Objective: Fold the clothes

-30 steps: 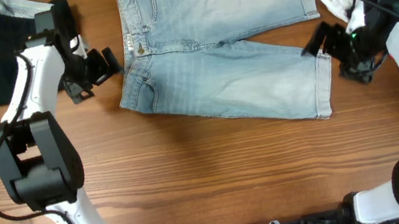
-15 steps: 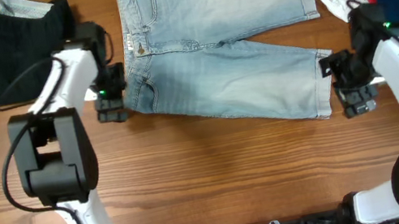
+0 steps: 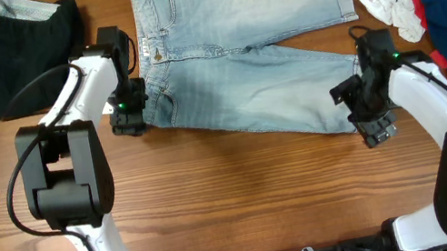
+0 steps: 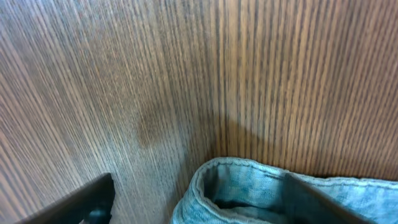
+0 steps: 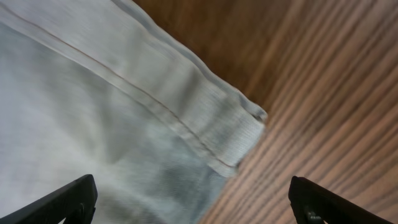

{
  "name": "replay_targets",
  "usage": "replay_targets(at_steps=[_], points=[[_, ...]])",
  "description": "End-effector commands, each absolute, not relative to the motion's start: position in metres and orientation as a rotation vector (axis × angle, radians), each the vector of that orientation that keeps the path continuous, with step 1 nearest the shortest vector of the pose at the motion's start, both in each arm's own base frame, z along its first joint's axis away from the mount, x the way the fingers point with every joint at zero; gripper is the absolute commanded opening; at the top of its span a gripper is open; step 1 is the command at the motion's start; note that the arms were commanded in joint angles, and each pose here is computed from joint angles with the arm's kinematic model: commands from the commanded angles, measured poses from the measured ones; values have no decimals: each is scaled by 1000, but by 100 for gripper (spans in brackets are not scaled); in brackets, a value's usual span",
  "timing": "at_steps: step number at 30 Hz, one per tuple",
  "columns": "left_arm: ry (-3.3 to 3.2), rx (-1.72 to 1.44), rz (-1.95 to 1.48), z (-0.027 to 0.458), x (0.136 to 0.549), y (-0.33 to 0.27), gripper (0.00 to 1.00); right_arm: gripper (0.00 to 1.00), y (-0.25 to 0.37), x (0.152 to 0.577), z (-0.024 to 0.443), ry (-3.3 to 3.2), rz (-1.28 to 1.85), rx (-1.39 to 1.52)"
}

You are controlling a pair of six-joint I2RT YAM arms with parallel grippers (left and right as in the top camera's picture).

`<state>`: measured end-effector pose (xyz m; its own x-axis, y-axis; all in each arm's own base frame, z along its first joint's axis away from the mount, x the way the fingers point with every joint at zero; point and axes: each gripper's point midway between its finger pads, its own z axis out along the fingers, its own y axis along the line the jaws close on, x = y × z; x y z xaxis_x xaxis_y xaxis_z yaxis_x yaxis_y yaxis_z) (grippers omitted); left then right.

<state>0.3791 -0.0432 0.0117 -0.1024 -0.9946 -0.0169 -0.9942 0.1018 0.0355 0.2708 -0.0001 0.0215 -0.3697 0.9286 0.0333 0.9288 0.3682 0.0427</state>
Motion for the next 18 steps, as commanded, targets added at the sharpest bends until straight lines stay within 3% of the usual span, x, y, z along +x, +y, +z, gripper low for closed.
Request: replay_targets(at_steps=[1, 8, 11, 15, 18], points=[[-2425, 2044, -125, 17, 376, -38, 59, 99, 6, 261, 14, -2523, -80, -1792], [-2455, 2003, -138, 17, 372, -49, 35, 96, 6, 263, 14, -2526, -86, -1799], [-2527, 1912, -137, 17, 372, -57, 36, 97, 4, 265, 14, -2537, -78, -1805], [-2719, 1774, -184, 19, 383, -52, 49, 100, 2, 272, 14, -2572, -89, -1806], [-2806, 1696, -214, 21, 390, -41, 46, 99, 1, 275, 14, -2618, -95, -1765]])
